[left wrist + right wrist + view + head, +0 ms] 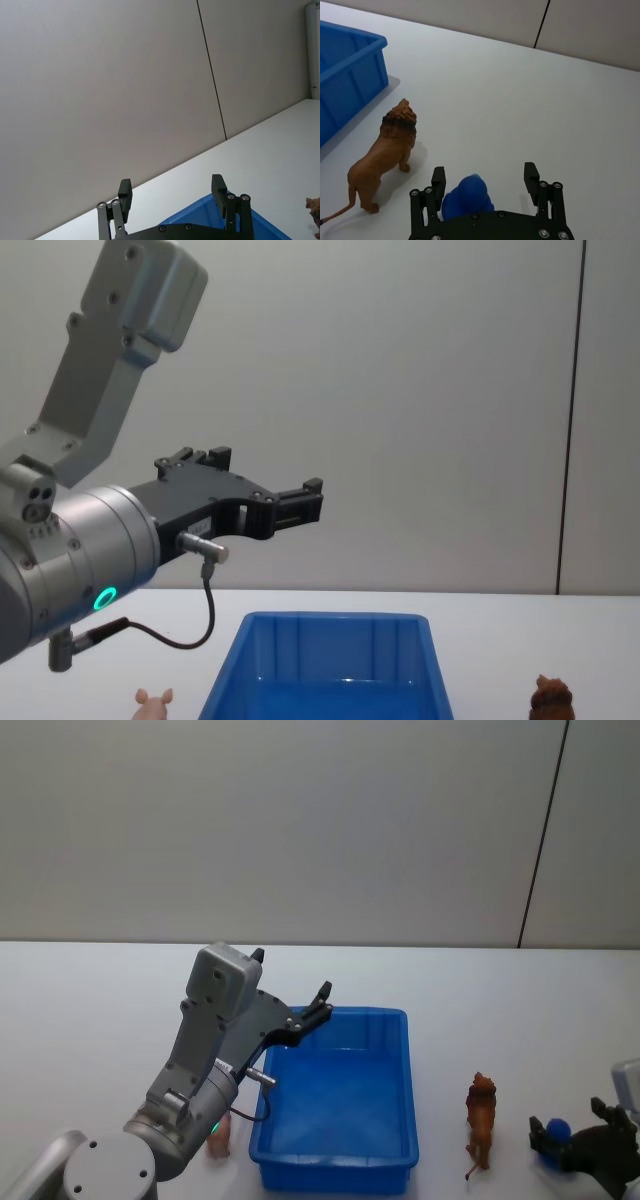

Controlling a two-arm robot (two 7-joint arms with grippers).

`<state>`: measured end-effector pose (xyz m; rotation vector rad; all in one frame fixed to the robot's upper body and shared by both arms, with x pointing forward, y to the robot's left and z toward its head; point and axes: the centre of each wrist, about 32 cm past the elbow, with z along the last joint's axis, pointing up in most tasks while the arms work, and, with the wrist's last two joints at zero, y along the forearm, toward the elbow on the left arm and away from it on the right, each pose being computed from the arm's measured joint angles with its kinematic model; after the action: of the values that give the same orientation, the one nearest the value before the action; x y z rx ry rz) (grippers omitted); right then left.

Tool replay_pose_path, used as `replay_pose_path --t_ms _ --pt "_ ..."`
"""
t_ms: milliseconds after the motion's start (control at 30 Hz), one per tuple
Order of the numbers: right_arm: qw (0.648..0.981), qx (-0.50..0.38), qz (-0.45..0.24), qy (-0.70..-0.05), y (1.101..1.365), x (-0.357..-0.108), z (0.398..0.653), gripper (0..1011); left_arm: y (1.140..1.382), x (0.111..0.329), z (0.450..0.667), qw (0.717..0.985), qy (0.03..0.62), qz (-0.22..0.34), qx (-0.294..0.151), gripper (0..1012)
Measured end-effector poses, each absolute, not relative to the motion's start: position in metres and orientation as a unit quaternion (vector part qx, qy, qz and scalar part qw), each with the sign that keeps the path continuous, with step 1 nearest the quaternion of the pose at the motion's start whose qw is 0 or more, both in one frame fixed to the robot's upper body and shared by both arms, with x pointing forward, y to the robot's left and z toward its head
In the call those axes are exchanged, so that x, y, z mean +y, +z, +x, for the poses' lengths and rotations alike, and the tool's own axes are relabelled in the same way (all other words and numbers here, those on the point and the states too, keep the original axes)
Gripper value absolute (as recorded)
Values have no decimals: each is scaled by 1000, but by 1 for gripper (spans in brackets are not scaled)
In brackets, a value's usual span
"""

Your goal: Pick up the two dolls from the table and place them into the box.

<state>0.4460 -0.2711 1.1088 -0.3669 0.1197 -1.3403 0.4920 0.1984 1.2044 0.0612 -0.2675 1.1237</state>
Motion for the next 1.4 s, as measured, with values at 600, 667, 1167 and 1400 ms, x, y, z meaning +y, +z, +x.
replay_pose_path --t_ms 600,667,1167,1400 --pt "786 65 -147 -597 1087 -278 447 481 1204 198 492 837 531 29 -126 1001" --pt "789 64 -145 -594 1085 -278 447 422 1204 198 492 837 531 29 -126 1001" --pt "800 45 -131 -584 1089 -274 448 222 1204 198 492 837 531 29 -126 1001" --pt "805 26 -111 -582 1101 -268 451 194 1204 198 492 837 531 29 -126 1001"
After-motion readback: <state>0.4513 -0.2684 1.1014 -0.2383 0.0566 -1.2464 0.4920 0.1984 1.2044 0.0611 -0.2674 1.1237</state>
